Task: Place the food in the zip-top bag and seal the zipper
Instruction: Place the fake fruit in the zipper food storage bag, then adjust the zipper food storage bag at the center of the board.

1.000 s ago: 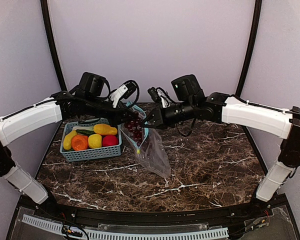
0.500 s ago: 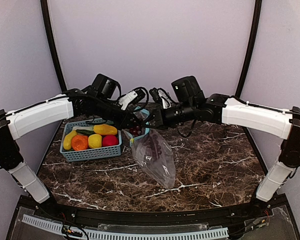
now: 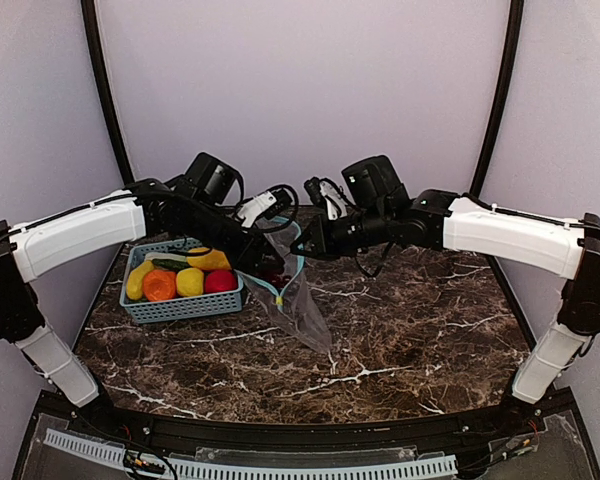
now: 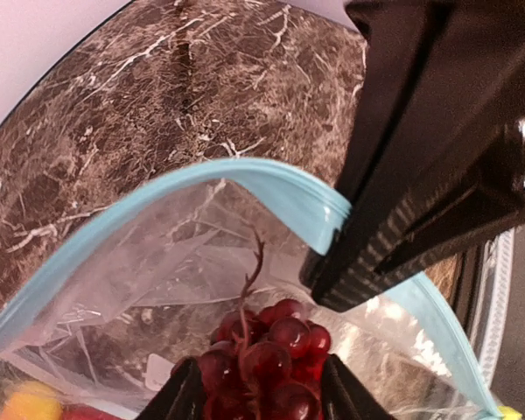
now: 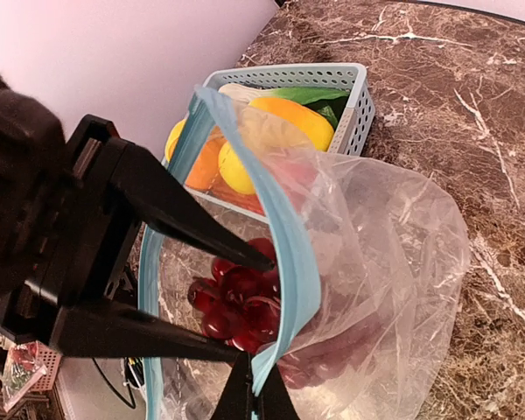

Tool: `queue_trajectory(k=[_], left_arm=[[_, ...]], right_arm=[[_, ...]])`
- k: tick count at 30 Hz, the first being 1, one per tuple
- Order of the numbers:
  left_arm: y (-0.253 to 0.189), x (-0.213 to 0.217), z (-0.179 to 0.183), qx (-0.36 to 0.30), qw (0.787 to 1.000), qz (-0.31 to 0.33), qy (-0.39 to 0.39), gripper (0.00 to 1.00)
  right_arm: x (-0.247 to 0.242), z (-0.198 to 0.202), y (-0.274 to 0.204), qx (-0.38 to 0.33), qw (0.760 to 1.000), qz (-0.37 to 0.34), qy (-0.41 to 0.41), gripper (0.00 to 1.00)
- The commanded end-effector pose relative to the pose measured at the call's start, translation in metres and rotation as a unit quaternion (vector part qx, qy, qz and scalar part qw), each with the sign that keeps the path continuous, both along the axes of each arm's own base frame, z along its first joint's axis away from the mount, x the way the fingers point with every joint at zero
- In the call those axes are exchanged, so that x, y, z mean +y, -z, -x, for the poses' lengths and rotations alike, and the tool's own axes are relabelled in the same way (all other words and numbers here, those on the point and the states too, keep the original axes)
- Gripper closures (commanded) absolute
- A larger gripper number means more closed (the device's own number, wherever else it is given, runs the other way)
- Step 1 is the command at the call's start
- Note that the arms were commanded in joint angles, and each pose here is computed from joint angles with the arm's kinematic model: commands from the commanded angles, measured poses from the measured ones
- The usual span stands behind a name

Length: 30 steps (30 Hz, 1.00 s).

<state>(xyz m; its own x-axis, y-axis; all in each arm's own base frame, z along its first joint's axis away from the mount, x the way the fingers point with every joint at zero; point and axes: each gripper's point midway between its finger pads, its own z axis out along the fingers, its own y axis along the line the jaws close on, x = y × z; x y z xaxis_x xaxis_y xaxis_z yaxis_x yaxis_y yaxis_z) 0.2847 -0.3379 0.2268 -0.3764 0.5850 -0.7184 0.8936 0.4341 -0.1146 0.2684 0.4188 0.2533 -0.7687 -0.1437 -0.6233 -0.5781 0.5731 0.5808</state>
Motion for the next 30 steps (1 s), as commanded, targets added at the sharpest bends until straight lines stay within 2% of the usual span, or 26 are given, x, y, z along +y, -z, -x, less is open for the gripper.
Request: queue_trajectory(k=[1, 2, 3, 5, 9, 14, 22, 27, 29, 30], left_arm=[[-0.052, -0.002, 0.01, -0.012, 0.996, 0.086, -0.02, 0.42], [-0.061, -0.003, 0.009, -0.019, 0.994, 0.103, -0.025, 0.37], [-0.072, -0.001, 0.01, -0.023, 0.992, 0.122, -0.036, 0.27], [-0.083, 0.005, 0.009, -0.018, 0.987, 0.145, -0.068, 0.18], [-0.082, 0.029, 0.001, -0.006, 0.974, 0.155, -0.163, 0.1], [-0.046, 0.061, 0.003, 0.041, 0.95, 0.152, -0.269, 0.04], [0.014, 0.09, 0.013, 0.113, 0.916, 0.158, -0.35, 0.01], [0.032, 0.087, 0.014, 0.148, 0.904, 0.186, -0.356, 0.01], [0.039, 0.086, 0.015, 0.159, 0.901, 0.185, -0.359, 0.05], [0.042, 0.085, 0.015, 0.166, 0.898, 0.189, -0.36, 0.13]], right_arm=[[0.002, -0.004, 0.002, -0.011, 1.0, -0.001, 0.002, 1.0], [0.001, -0.005, 0.002, -0.012, 1.0, 0.0, 0.003, 1.0], [0.001, -0.004, 0.004, -0.01, 1.0, 0.002, 0.003, 1.0], [0.0, -0.004, 0.004, -0.01, 1.0, 0.003, 0.004, 1.0], [0.001, -0.005, 0.006, -0.01, 1.0, 0.003, 0.005, 1.0], [0.002, -0.004, 0.007, -0.007, 1.0, 0.001, 0.002, 1.0], [0.001, -0.002, 0.008, -0.005, 1.0, 0.0, 0.0, 1.0], [0.001, -0.002, 0.009, -0.004, 1.0, 0.0, 0.0, 1.0], [0.001, -0.001, 0.009, -0.004, 1.0, 0.0, 0.0, 1.0], [0.001, -0.001, 0.009, -0.004, 1.0, 0.0, 0.001, 1.0]])
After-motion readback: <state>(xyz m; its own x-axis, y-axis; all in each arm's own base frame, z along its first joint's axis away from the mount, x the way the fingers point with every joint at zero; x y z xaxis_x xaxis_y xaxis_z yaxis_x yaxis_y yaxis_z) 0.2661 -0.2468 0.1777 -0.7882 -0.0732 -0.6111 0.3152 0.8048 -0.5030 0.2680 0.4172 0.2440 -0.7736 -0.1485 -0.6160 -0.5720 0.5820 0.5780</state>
